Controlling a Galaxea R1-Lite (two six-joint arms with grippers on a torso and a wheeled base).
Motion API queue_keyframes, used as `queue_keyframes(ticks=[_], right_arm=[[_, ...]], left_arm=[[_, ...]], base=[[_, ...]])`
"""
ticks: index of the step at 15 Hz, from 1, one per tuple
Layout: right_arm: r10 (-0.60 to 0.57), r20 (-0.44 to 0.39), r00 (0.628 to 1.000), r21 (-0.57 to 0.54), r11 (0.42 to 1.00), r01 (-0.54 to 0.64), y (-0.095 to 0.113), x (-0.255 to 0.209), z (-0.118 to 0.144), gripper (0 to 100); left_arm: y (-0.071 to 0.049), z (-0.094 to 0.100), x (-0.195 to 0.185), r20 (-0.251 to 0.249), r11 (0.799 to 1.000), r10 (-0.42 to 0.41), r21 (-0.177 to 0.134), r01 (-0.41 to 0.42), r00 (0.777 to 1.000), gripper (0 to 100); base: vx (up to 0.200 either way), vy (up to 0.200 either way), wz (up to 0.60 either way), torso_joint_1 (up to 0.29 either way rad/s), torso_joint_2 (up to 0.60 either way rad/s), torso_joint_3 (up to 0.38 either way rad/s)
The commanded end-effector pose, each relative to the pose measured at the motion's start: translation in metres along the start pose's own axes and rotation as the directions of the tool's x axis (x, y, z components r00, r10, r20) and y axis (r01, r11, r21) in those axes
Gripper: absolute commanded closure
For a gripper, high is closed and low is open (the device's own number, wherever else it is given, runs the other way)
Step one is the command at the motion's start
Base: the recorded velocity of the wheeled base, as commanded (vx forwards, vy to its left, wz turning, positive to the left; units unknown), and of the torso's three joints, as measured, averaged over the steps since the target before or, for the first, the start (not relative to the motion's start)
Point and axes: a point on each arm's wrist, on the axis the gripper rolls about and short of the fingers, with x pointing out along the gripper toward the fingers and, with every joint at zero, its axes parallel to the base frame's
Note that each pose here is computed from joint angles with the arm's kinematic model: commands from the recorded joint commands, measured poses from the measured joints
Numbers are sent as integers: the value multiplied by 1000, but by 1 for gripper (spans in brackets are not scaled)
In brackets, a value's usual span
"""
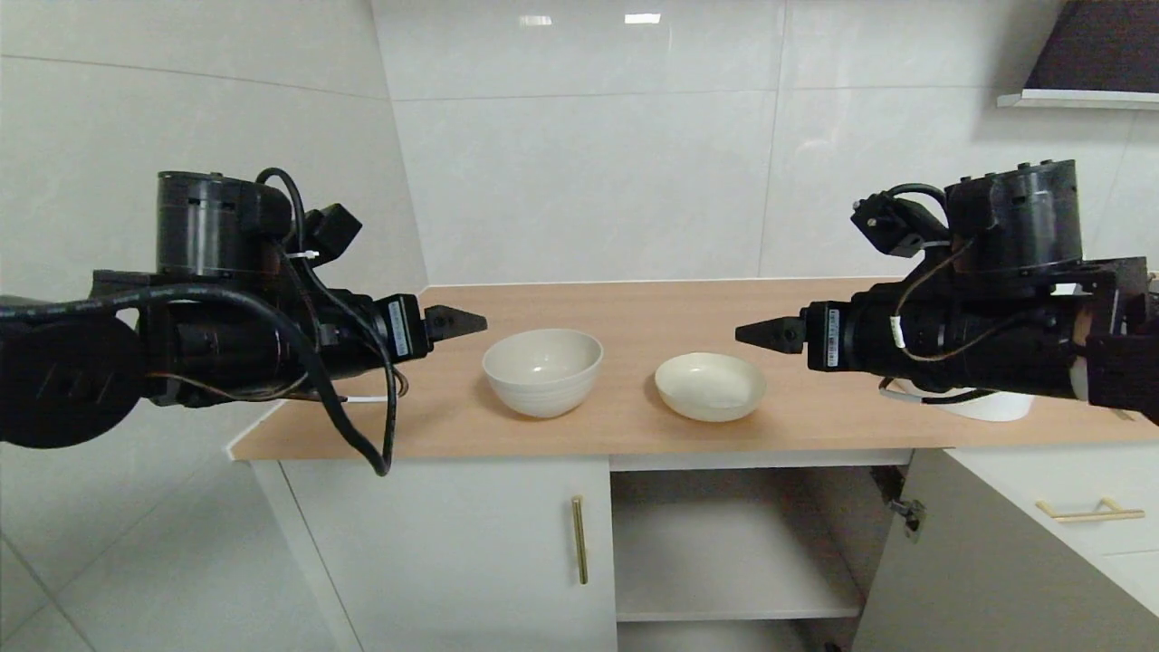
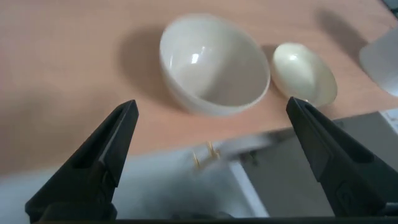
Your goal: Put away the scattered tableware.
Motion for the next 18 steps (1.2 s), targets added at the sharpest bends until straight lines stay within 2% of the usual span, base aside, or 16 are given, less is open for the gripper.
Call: queue_keyframes(ticks=[1, 4, 5, 6, 8, 12, 17, 18], right_arm=[[-60, -61, 996, 85, 994, 66, 1, 20, 11, 0], [-165, -67, 984, 97, 980, 171, -1, 31, 13, 0], [-165, -67, 984, 97, 980, 171, -1, 31, 13, 0], [-215, -78, 974, 90, 971, 221, -4, 41, 8, 0], [-218, -91, 972, 87, 970, 226, -5, 48, 4, 0], [-224, -98, 970, 87, 969, 233, -7, 51, 1, 0], [-231, -102, 968, 88, 967, 240, -9, 53, 1, 0], [-230, -99, 968, 89, 967, 239, -9, 52, 2, 0]], left_arm=[[-6, 6, 7, -9, 999, 0, -34, 0, 1000, 0], [-8, 8, 22, -13, 995, 32, -99, -33, 999, 0], [-8, 8, 22, -13, 995, 32, -99, -33, 999, 0], [-10, 3, 57, -32, 974, 162, -155, -165, 986, 0], [-9, -5, 85, -49, 960, 218, -169, -224, 975, 0], [-4, -20, 112, -97, 953, 242, -165, -256, 965, 0], [-1, -24, 121, -96, 942, 281, -161, -293, 955, 0], [-1, -24, 121, -99, 942, 282, -160, -295, 954, 100]], base=[[0, 0, 0, 0, 0, 0], [0, 0, 0, 0, 0, 0], [0, 0, 0, 0, 0, 0], [0, 0, 0, 0, 0, 0], [0, 0, 0, 0, 0, 0], [0, 0, 0, 0, 0, 0], [0, 0, 0, 0, 0, 0], [0, 0, 0, 0, 0, 0]])
